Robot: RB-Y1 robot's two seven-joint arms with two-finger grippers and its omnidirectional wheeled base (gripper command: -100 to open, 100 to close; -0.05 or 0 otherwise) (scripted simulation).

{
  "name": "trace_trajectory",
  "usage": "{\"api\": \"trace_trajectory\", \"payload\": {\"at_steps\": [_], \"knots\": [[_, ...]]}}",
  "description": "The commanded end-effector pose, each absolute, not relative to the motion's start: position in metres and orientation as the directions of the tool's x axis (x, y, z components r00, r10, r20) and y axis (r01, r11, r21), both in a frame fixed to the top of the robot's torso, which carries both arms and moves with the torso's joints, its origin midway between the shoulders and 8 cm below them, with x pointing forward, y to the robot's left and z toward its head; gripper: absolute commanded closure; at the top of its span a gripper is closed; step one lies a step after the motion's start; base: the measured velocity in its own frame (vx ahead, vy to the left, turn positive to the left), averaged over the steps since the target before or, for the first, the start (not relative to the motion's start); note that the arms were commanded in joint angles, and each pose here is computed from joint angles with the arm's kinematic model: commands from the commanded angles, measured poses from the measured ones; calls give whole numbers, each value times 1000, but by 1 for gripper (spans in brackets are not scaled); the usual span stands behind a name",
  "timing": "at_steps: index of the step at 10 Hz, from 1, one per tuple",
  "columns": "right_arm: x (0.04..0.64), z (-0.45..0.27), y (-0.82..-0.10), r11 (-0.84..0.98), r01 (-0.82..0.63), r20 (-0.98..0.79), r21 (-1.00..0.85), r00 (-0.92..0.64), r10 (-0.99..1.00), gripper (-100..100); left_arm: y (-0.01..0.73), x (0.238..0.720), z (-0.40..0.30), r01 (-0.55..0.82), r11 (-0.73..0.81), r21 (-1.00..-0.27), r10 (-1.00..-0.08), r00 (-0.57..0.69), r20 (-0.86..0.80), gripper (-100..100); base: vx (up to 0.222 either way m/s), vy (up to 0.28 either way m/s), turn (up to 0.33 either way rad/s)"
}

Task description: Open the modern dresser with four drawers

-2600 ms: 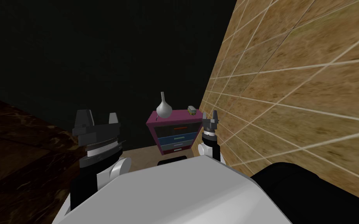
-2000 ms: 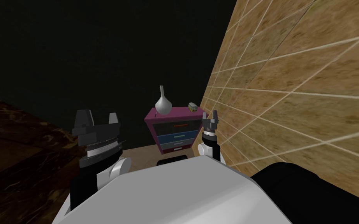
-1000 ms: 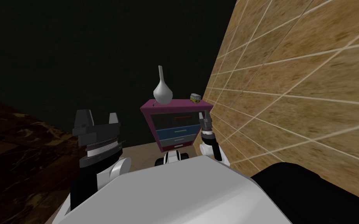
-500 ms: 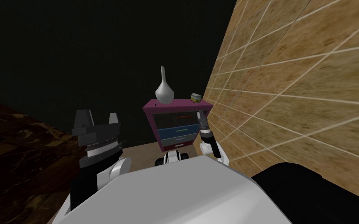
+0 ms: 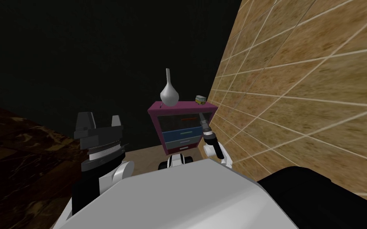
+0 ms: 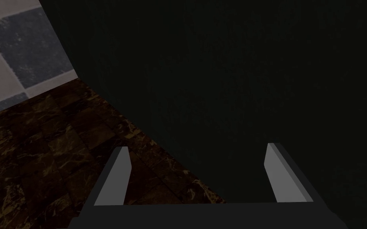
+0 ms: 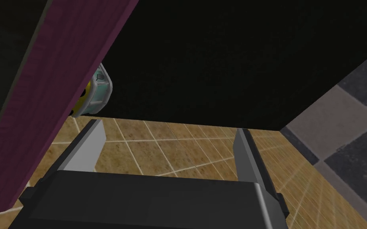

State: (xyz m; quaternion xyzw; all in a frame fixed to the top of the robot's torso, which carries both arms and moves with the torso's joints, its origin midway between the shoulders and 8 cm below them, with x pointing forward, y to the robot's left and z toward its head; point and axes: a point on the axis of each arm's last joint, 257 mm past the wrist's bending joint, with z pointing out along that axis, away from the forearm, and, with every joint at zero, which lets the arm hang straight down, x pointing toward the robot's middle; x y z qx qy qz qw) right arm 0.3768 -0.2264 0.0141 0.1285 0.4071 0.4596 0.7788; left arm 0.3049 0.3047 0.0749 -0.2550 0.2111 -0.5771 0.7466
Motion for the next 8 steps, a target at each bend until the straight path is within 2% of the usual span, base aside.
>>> {"api": "trace_trajectory", "payload": {"at_steps": [1, 8], "knots": [[385, 9, -219, 622, -581, -591, 525, 277, 757, -100, 305, 305, 75, 754, 204, -624, -969, 245, -21, 0, -14, 50, -40], [403, -2, -204, 787, -498, -740, 364, 359, 569, -100, 305, 305, 75, 754, 204, -624, -969, 245, -21, 0, -17, 43, -27]]}}
